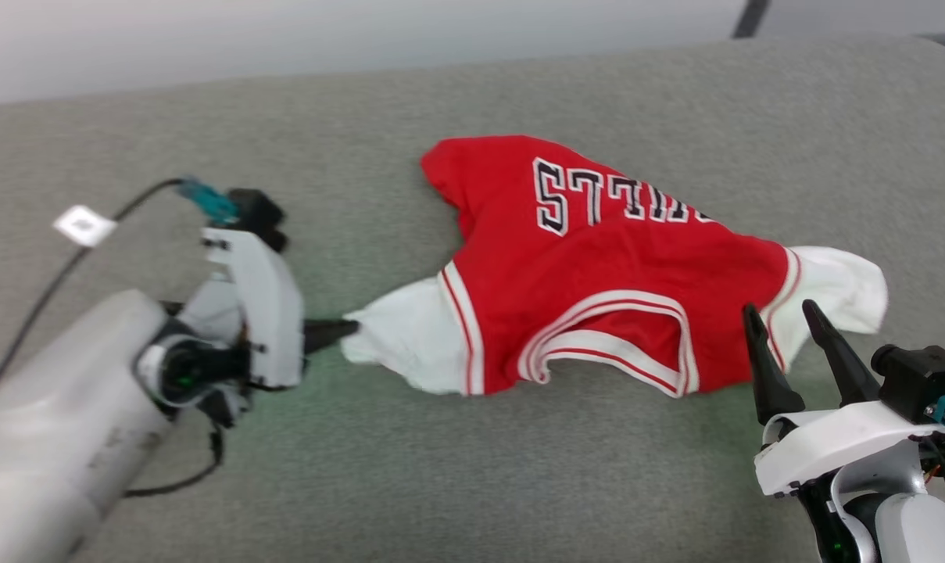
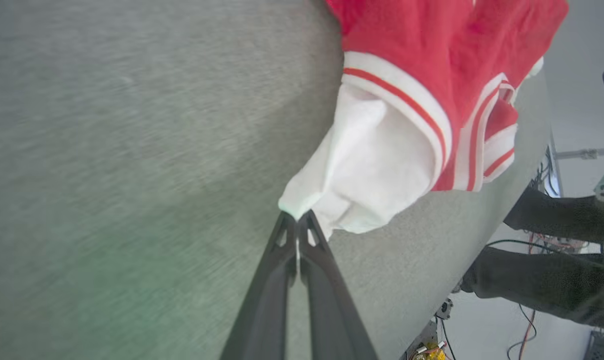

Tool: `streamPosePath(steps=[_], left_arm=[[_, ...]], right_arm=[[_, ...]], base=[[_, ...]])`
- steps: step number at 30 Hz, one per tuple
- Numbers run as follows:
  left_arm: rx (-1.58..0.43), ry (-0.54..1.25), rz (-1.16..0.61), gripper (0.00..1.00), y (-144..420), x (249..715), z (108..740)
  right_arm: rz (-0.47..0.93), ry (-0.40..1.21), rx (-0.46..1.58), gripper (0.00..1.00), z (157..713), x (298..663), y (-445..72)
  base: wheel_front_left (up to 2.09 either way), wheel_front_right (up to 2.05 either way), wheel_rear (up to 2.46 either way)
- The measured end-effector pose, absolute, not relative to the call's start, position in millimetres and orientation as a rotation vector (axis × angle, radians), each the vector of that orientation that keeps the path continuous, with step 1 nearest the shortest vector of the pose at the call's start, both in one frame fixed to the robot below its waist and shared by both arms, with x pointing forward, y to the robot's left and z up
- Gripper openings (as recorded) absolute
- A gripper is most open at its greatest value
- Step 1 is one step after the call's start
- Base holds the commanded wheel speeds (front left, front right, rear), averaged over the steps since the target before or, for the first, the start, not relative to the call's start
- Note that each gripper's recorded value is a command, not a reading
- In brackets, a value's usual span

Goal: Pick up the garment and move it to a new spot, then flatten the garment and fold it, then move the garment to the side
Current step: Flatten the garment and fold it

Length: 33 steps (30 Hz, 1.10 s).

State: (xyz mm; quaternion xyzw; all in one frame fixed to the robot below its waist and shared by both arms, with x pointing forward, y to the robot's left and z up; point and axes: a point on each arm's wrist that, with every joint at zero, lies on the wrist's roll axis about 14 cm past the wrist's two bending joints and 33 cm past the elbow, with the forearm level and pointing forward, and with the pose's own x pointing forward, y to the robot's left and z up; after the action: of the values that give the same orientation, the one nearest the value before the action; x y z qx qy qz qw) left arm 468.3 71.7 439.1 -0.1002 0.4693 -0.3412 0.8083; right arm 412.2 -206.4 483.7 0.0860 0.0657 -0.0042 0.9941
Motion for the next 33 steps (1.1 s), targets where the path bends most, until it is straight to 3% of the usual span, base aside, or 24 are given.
streamPosePath(steps=[12, 24, 25, 26, 27, 29, 30, 31, 33], left_arm=[[-0.213, 0.887, -0.407, 0.0, 189, 482, 462], [-0.138, 0.92, -0.339, 0.0, 201, 480, 424], [-0.142, 0.892, -0.34, 0.05, 199, 484, 426], [-0.149, 0.863, -0.338, 0.29, 198, 488, 428], [-0.151, 0.839, -0.336, 0.29, 197, 491, 430], [-0.154, 0.785, -0.335, 0.45, 197, 495, 436], [-0.161, 0.755, -0.332, 0.85, 197, 497, 439], [-0.171, 0.724, -0.328, 1.0, 198, 498, 443], [-0.192, 0.663, -0.317, 1.0, 200, 500, 449]], right_arm=[[0.069, 0.114, 0.163, 1.0, 499, 423, -181], [0.065, 0.186, 0.105, 1.0, 490, 415, -184], [0.069, 0.194, 0.098, 1.0, 489, 415, -182], [0.074, 0.204, 0.09, 1.0, 488, 414, -181], [0.08, 0.214, 0.078, 1.0, 487, 414, -179], [0.102, 0.235, 0.055, 1.0, 485, 413, -174], [0.117, 0.25, 0.035, 1.0, 483, 412, -172], [0.132, 0.268, 0.011, 1.0, 481, 411, -171], [0.171, 0.31, -0.042, 1.0, 475, 410, -168]], base=[[0.0, 0.0, 0.0], [0.0, 0.0, 0.0], [0.0, 0.0, 0.0], [0.0, 0.0, 0.0], [0.0, 0.0, 0.0], [0.0, 0.0, 0.0], [0.0, 0.0, 0.0], [0.0, 0.0, 0.0], [0.0, 0.0, 0.0]])
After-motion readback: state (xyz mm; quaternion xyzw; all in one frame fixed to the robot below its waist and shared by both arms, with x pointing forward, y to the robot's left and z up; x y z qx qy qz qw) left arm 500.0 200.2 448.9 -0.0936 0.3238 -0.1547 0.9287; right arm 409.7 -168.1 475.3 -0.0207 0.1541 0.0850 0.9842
